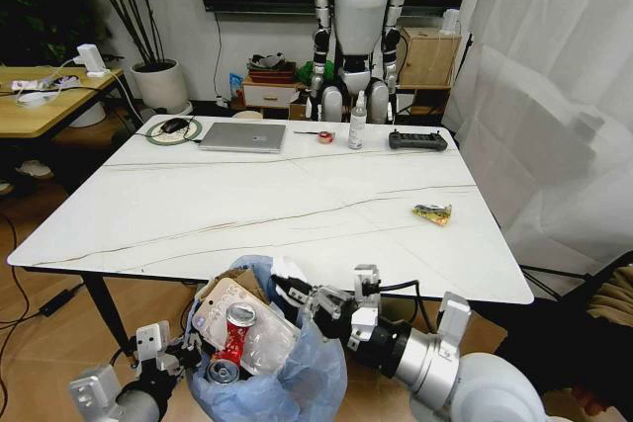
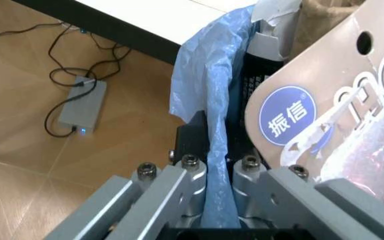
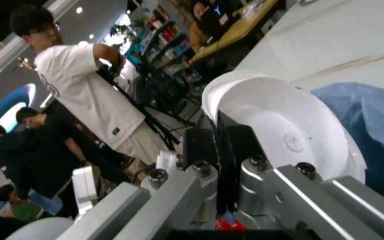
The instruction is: Pick up the trash bin and place the trash from the table into it.
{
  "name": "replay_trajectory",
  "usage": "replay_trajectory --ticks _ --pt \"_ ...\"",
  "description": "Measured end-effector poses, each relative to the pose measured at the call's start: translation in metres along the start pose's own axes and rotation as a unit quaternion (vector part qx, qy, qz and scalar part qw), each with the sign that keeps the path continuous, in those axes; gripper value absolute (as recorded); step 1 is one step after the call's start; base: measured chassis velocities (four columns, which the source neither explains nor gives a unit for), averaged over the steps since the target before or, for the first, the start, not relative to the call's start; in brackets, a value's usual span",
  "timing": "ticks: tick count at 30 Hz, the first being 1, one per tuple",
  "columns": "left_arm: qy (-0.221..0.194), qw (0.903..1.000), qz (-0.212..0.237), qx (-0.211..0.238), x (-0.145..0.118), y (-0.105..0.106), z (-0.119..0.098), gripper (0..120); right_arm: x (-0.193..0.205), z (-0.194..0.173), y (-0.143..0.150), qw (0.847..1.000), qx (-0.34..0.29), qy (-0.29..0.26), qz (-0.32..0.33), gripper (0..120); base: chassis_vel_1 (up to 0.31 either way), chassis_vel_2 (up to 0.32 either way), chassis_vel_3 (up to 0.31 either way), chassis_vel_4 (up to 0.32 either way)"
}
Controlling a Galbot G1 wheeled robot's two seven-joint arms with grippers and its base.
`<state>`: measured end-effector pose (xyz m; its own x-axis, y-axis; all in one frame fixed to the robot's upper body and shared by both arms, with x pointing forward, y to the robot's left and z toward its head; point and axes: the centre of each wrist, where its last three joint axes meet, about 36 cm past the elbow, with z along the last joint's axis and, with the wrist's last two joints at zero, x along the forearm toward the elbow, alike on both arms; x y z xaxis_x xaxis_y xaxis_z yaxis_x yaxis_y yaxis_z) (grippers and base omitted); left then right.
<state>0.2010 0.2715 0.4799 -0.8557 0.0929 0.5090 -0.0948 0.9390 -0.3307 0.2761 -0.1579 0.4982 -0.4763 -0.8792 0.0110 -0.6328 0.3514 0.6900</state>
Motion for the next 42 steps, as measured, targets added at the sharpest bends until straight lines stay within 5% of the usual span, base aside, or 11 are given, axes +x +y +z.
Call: replay_trajectory --ticks 23,42 --pt "0.002 1.0 0.003 0.0 0.001 -0.002 0.003 0 -0.011 0.018 -0.016 0.999 0.007 0.026 0.028 2 0.0 0.0 0.0 0.0" --pt "0.0 1.0 0.009 -0.001 0.002 -0.005 0.001 0 -0.003 0.02 -0.012 0.998 0.02 0.035 0.042 73 0.0 0.0 0.0 0.0"
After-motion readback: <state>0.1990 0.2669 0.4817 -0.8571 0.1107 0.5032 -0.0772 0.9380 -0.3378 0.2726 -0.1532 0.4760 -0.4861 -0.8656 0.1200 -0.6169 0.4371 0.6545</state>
